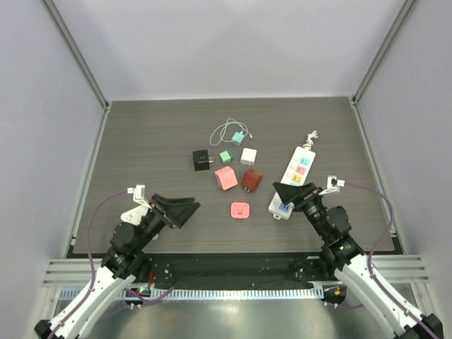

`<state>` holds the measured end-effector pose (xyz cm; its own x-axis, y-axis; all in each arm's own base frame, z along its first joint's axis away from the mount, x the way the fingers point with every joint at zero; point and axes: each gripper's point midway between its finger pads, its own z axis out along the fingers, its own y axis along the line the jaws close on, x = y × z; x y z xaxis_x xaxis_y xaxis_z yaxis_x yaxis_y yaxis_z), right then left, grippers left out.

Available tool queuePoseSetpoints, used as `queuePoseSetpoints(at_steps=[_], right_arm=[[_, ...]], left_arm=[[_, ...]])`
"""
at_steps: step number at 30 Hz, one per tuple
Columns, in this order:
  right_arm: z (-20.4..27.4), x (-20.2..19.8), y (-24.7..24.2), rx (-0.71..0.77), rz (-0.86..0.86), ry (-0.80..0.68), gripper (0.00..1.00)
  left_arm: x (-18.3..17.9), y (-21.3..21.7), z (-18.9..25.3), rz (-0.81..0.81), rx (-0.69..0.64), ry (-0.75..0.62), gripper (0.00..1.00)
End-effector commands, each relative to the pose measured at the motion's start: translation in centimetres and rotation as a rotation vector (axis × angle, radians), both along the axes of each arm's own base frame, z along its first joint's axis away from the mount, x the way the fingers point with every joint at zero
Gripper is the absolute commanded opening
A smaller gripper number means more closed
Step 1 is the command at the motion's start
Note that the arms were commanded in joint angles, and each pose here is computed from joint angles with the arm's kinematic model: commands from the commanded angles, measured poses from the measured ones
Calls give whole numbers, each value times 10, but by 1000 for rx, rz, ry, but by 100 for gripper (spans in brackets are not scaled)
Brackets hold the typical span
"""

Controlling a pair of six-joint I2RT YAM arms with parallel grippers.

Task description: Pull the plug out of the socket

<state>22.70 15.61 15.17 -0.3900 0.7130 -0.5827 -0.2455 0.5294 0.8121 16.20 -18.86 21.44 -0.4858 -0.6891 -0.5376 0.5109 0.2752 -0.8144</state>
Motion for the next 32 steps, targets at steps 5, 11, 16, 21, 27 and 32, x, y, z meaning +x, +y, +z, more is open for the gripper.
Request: queuePoseSetpoints(at_steps=[5,11,16,21,27,32], right_arm=[[-60,0,-31,64,-182,139,100],[-77,0,-37,60,-229,218,100],[-86,-2,-29,43,-191,253,100],[-100,-8,-17,34,-118,313,100],[-86,-14,4,70,9,261,100],[-65,-16,12,120,60,192,100]], left_arm=[[-12,-17,-78,-125,132,186,100],[-11,-12,-85,-95,152,206,100],[-13,-11,-91,-100,175,218,100],[-12,-8,-99,-86,198,241,100],[-14,-8,-105,-89,212,259,100],[-19,-13,-94,-131,174,234,100]])
